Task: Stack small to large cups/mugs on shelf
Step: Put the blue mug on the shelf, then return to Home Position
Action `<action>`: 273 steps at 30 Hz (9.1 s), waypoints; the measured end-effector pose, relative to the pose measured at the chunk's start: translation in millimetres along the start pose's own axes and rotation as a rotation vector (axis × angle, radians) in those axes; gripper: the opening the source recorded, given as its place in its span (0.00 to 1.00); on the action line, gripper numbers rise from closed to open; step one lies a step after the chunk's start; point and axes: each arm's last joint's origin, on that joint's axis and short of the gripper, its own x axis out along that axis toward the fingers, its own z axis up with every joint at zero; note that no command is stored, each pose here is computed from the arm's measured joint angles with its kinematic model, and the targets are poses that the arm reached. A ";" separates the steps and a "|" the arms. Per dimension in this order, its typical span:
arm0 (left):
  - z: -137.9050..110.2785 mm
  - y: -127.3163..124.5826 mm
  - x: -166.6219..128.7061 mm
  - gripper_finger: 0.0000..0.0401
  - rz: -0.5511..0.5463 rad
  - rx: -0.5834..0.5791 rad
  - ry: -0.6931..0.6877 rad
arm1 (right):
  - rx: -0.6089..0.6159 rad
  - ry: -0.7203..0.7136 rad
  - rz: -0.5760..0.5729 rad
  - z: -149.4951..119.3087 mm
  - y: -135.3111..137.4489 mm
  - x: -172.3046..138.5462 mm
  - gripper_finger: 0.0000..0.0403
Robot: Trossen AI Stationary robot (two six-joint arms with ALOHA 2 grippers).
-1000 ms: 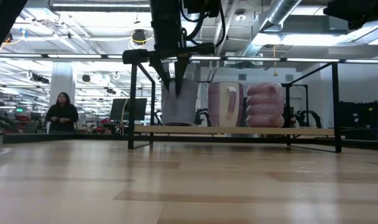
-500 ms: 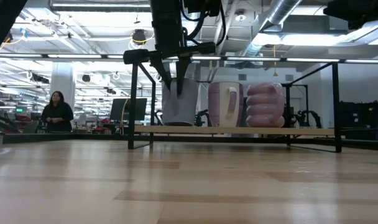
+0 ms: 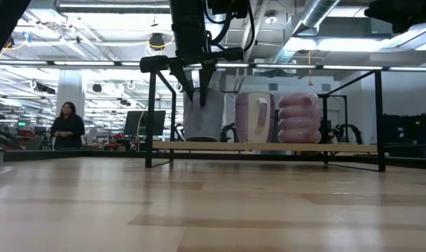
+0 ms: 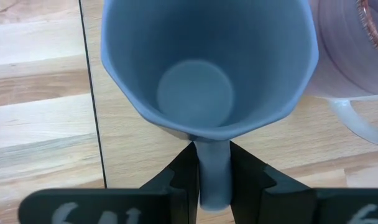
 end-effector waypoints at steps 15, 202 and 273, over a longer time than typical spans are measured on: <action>-0.3 -0.2 -0.1 0.21 -0.004 -0.005 0.012 | 0.000 0.000 0.000 0.0 0.0 0.0 0.38; 29.6 156.7 -309.9 0.64 -0.836 1.115 -0.536 | 0.000 0.001 -0.001 -0.1 0.0 0.1 0.38; -28.3 277.8 -47.6 0.64 -1.102 0.870 -0.984 | 0.126 -0.019 -0.007 2.0 -0.5 0.0 0.39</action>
